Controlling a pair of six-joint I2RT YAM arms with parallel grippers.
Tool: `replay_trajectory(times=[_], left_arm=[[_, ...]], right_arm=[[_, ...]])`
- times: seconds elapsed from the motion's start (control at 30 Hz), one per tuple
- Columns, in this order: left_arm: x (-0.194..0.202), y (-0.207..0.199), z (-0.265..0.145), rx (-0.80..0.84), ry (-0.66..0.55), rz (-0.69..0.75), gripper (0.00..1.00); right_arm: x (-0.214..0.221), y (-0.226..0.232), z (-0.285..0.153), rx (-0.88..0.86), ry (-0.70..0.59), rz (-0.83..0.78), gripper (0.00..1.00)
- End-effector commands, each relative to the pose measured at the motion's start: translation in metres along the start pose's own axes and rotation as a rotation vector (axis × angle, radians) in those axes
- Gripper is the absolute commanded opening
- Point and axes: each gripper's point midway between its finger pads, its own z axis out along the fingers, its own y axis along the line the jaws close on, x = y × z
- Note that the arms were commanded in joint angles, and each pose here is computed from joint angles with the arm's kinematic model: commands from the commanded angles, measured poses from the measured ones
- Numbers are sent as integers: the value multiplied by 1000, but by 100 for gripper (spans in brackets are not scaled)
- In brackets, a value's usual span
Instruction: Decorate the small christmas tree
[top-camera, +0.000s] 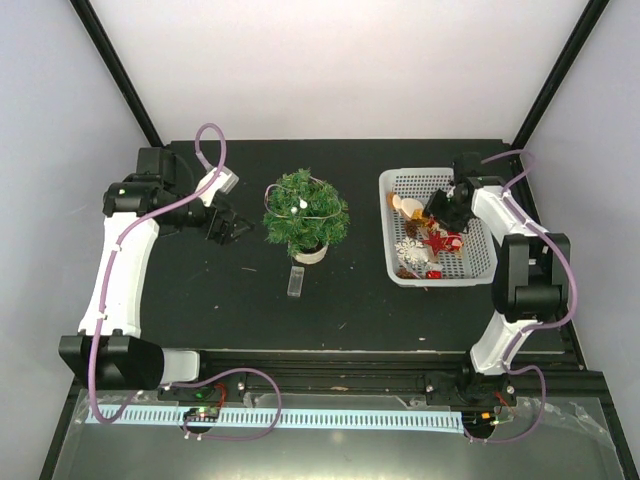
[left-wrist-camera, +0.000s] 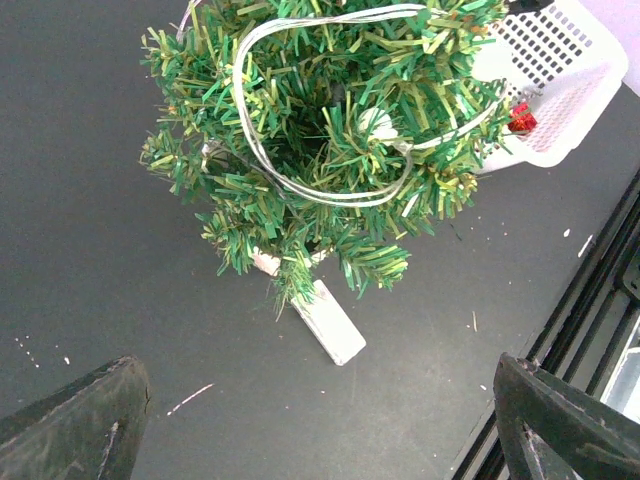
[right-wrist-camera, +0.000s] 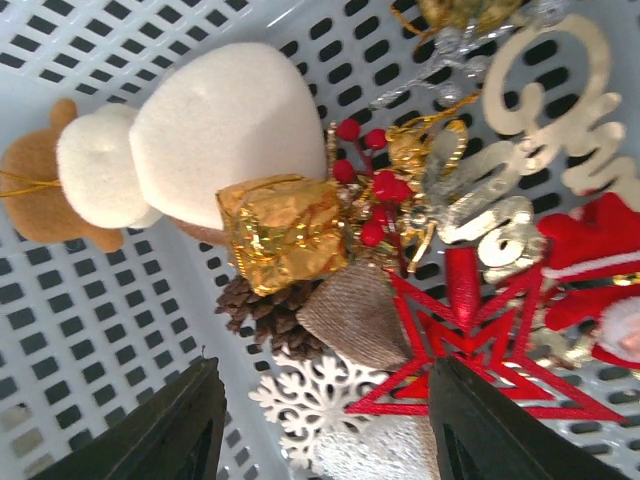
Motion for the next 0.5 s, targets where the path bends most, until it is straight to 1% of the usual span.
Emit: replay_trajectory(times=[0.0, 0.2, 0.33, 0.47], left_arm=[[-3, 3, 4, 24, -6, -34, 94], [-4, 4, 5, 27, -5, -34, 94], [-2, 4, 5, 28, 1, -32, 94], [-3, 4, 5, 29, -2, -36, 94]], right_arm=[[-5, 19, 9, -106, 6, 21, 58], [-9, 25, 23, -134, 26, 34, 58], [-7, 21, 36, -118, 51, 40, 58], [-7, 20, 42, -121, 48, 38, 53]])
